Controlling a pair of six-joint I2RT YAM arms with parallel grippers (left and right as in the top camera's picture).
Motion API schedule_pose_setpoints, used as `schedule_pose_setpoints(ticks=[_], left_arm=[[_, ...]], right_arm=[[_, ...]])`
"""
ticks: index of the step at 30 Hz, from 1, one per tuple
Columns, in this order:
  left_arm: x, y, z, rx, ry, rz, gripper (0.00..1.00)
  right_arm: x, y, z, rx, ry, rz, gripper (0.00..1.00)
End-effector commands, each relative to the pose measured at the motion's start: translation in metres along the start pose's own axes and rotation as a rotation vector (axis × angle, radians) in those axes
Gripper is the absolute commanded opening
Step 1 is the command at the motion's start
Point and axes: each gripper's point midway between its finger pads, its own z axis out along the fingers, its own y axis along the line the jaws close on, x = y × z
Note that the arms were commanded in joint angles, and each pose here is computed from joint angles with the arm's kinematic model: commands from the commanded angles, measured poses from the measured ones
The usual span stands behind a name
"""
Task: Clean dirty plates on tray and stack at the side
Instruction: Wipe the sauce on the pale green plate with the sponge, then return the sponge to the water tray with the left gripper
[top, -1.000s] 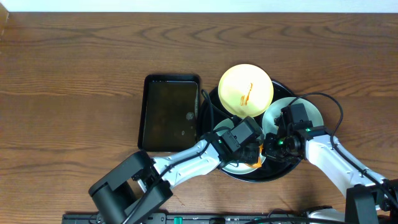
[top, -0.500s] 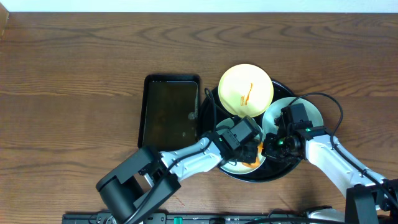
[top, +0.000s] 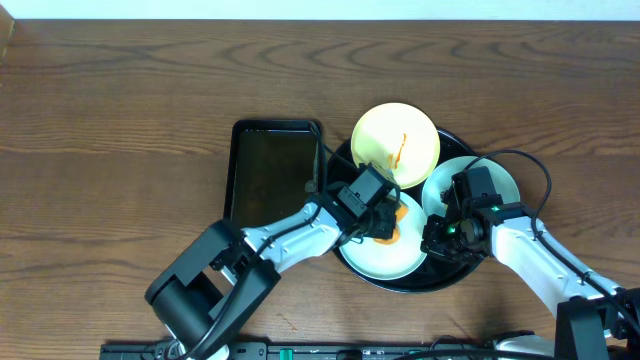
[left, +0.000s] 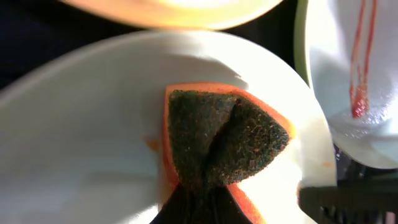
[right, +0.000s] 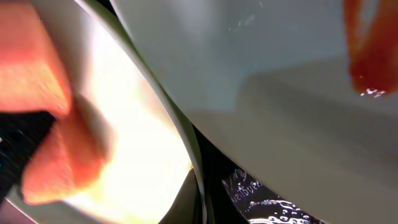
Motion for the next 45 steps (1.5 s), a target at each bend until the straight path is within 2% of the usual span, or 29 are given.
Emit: schedule_pose_setpoints(ticks=[1,8,11,16,21,25,29,36,42,45], left_arm=[[-0.015,0.026,0.001,-0.090,-0.046,0.047,0.08],[-0.016,0.047,-0.015,-0.150,-0.021,0.062,0.08],[-0.032,0.055,-0.036,-0.211,-0.087,0.102,0.08],[-0.054,0.036,-0.082,-0.166,-0.194,0.130,0.08],[-0.046,0.030,-0.121,-0.164,-0.209,0.129,0.07],[-0.036,0.055,-0.142,-0.271,-0.190,0.095,0.08],[-0.034,0.087,-0.152,-0.371,-0.173,0.036,0.07],[-0.040,0.125,-0.166,-0.431,-0.174,-0.081,0.07],[-0.040,0.132,-0.168,-0.441,-0.172,-0.098,0.08],[-0.039,0.132,-0.168,-0.443,-0.168,-0.099,0.08]], right_arm=[[0.007,-0.003,0.002,0.012,0.026,0.009,0.01],[0.007,-0.003,0.002,0.012,0.026,0.009,0.01],[0.007,-0.002,0.002,0.012,0.025,0.009,0.01],[0.007,-0.003,0.002,0.012,0.025,0.009,0.01],[0.007,-0.002,0.002,0.012,0.024,0.009,0.01],[0.006,-0.002,0.002,0.010,0.022,0.007,0.07],[0.004,-0.001,0.002,0.006,0.014,-0.003,0.11],[0.005,-0.004,0.006,0.009,0.006,-0.004,0.09],[0.006,-0.008,0.013,0.001,-0.008,-0.010,0.01],[0.004,-0.001,0.013,-0.035,-0.014,-0.019,0.01]])
